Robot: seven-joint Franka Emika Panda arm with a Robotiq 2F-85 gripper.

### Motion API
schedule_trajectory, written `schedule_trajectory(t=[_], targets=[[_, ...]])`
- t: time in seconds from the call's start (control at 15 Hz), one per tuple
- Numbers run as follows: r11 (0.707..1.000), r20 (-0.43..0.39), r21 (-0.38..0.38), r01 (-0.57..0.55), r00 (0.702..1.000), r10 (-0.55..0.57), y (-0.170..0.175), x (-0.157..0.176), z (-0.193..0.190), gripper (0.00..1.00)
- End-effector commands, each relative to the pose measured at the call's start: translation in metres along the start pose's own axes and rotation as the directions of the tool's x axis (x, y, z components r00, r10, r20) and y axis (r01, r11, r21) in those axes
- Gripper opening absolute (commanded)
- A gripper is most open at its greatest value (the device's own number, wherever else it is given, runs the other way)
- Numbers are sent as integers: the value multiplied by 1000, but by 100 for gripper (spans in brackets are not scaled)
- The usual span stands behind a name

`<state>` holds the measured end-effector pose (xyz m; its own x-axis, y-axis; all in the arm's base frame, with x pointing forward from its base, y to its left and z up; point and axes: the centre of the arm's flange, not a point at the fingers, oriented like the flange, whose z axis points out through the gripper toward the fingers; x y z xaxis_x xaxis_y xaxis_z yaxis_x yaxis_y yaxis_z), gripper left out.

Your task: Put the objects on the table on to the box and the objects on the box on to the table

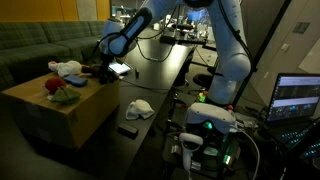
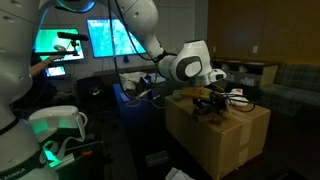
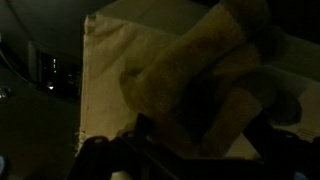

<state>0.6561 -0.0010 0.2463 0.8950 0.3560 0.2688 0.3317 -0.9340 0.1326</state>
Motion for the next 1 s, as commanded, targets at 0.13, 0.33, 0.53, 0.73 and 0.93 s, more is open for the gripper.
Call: schedule_trajectory(t=[0.13, 0.33, 0.53, 0.73, 0.93], targets=[[999, -19, 35, 19, 1000, -18, 10, -5, 6, 51], [999, -19, 35, 17, 1000, -17, 14, -7, 8, 27], [999, -17, 37, 11, 1000, -10, 15, -10, 7, 12], [1000, -11, 26, 7, 1000, -6, 16, -14, 1, 12], [1000, -15, 7, 3, 1000, -3, 19, -29, -19, 13]])
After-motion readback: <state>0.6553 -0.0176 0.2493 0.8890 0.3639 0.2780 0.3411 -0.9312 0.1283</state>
